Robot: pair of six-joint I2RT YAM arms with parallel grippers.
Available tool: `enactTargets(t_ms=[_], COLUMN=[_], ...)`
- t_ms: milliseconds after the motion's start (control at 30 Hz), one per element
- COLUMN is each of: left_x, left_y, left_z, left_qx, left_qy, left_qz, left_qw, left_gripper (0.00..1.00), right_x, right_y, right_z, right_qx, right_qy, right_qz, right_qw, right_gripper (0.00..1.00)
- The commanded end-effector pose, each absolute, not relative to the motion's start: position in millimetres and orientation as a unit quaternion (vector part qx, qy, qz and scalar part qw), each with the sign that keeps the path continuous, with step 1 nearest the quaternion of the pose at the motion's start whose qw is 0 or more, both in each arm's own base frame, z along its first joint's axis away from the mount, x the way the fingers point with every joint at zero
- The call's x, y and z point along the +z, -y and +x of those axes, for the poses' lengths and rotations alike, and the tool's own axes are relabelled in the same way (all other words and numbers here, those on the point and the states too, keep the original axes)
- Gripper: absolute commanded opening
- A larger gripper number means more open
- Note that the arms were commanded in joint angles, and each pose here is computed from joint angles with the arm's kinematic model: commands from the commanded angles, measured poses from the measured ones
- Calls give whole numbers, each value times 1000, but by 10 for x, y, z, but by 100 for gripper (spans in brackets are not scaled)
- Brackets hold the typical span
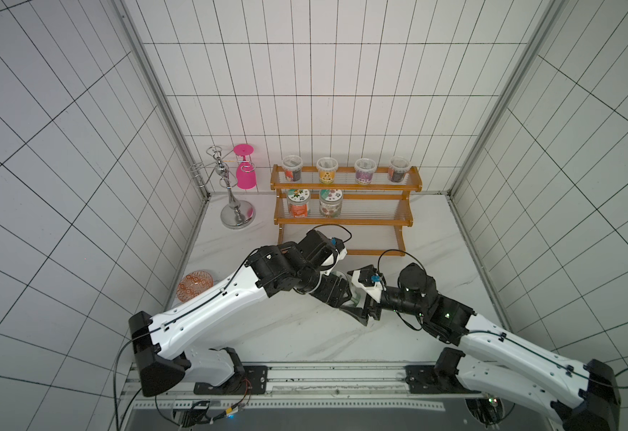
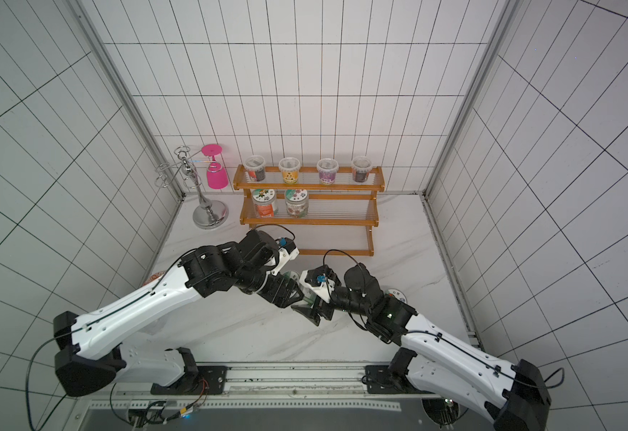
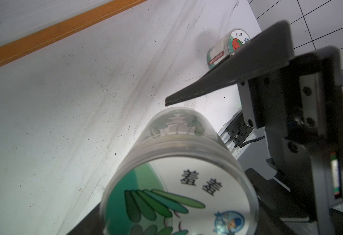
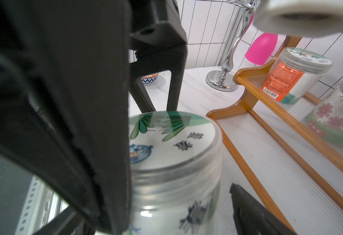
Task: Place the seed container on the shelf
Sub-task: Pick up the seed jar at the center of the board, then place the seed jar on the shelf.
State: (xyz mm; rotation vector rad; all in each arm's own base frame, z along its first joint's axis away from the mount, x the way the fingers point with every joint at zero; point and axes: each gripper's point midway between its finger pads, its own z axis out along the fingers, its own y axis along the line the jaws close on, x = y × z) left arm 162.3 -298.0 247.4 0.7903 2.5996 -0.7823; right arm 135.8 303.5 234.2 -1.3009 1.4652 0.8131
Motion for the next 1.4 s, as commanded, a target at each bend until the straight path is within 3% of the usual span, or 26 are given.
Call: enactTargets(t_ms=[0, 200, 267, 367, 533, 567, 600, 1033, 1367], left_x=[2674, 2700, 2673, 2607, 2631, 2663, 2715, 3559, 3514], left_y=[3062, 3081, 3080, 3064, 3038, 3026, 3008, 2387, 2238], left_z=[1633, 1632, 1641, 1648, 1696, 1702, 1720, 1875, 1786], left_qx=[-302, -309, -307, -302, -301, -301, -300, -314, -328], left_qy=[-895, -893, -894, -895, -888, -885, -882, -803, -778], left_qz=[273, 271, 271, 273, 283, 287, 288, 228, 224], left_qw=[181, 182, 182, 181, 200, 209, 222, 452, 486], left_gripper=[54, 54, 55, 58, 83, 95, 99, 99, 99], right_x=[2285, 2268, 2293, 2355, 2410, 2412, 2416, 2595, 2788], right_y=[-3088, -3143, -3147, -3152, -3130, -3121, -3108, -2834, -2545], right_z=[1300, 1320, 1328, 1317, 1292, 1289, 1297, 1909, 2896], right_qx=[341, 342, 345, 353, 363, 366, 368, 350, 274], right_qy=[-592, -594, -594, -588, -580, -578, -578, -600, -621], right_qz=[-552, -556, -552, -547, -540, -538, -534, -423, -280], right_qw=[478, 470, 473, 480, 490, 493, 495, 582, 678], right_gripper=[99, 99, 94, 76, 69, 67, 66, 65, 64])
